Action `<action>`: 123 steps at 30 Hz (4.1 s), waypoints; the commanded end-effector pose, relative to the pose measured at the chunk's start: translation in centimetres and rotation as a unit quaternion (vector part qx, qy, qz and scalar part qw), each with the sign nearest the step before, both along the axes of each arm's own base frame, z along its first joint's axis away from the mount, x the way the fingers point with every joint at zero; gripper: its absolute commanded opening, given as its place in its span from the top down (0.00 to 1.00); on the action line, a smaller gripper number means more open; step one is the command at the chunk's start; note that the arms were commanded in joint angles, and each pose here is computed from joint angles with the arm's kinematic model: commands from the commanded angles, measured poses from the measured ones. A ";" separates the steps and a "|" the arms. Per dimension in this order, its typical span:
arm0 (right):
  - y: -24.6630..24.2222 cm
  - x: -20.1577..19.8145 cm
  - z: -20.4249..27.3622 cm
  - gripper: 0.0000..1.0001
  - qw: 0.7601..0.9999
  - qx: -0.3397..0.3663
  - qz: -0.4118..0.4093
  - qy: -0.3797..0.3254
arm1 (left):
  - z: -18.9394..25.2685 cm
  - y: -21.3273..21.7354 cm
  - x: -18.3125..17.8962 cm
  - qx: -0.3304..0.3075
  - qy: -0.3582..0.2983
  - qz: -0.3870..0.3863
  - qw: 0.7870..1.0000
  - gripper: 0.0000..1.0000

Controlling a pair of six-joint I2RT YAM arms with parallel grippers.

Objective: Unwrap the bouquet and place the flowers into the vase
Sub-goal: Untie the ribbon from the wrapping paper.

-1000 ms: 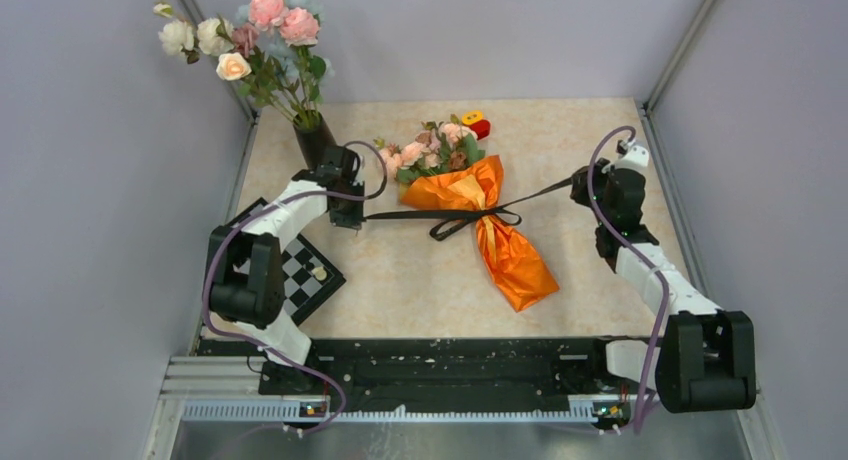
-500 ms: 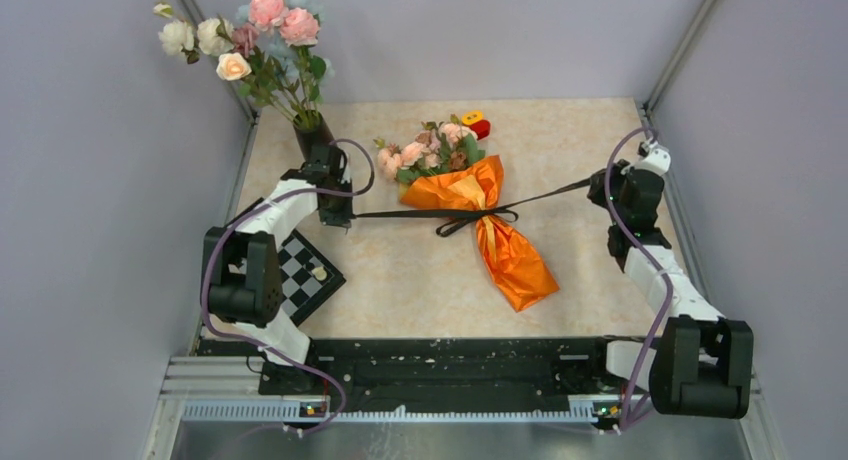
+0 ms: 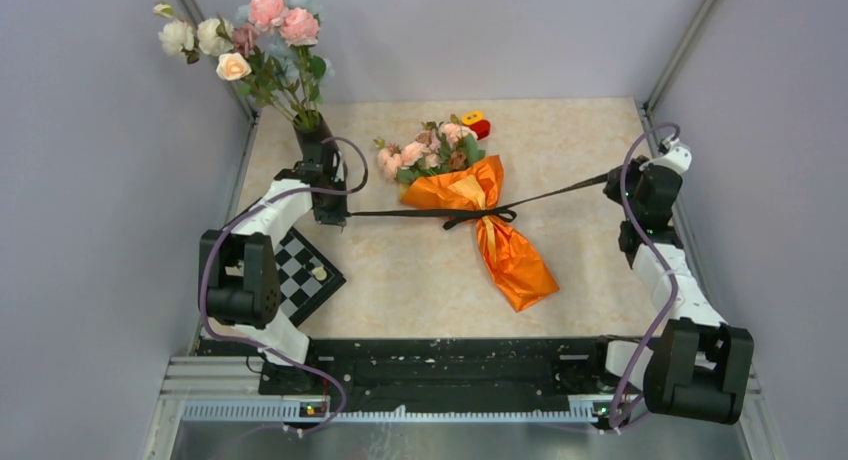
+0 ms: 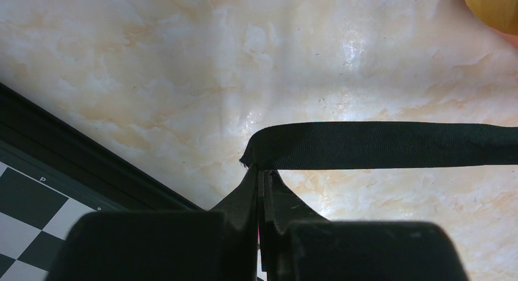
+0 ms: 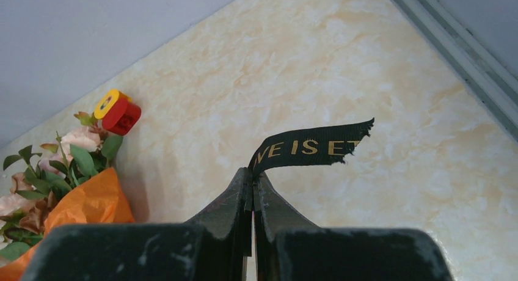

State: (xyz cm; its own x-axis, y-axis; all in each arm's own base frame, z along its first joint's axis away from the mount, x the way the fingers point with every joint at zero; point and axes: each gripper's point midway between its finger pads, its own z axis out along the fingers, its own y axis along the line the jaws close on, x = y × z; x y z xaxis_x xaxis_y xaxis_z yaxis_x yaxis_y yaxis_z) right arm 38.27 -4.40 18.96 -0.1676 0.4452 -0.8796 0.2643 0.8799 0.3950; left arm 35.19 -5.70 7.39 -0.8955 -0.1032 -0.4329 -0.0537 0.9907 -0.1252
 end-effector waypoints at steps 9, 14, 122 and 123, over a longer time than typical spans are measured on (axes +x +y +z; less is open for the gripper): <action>-4.9 1.0 6.9 1.00 0.996 -0.026 -0.058 -0.068 | 2.0 0.5 0.7 0.001 -0.029 0.006 1.000 1.00; -6.0 1.1 7.5 1.00 0.995 -0.023 -0.067 -0.073 | 2.2 0.8 0.7 0.002 -0.031 0.009 0.999 1.00; -20.4 -3.0 11.3 1.00 0.948 -0.036 -0.306 -0.081 | 9.4 16.9 -1.7 0.093 -0.139 0.243 0.955 1.00; -20.5 -3.1 11.3 1.00 0.947 -0.036 -0.309 -0.080 | 9.5 16.9 -1.7 0.093 -0.140 0.243 0.955 1.00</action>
State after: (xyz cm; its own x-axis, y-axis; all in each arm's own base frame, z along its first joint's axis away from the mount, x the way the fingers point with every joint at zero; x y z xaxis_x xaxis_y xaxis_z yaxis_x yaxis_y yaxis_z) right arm 35.37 -23.71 26.89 0.1824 0.4085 -0.8943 0.6785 0.6060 0.4152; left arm 33.27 10.41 15.52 -0.6531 -0.3836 -0.6529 -0.4835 0.8748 -0.0303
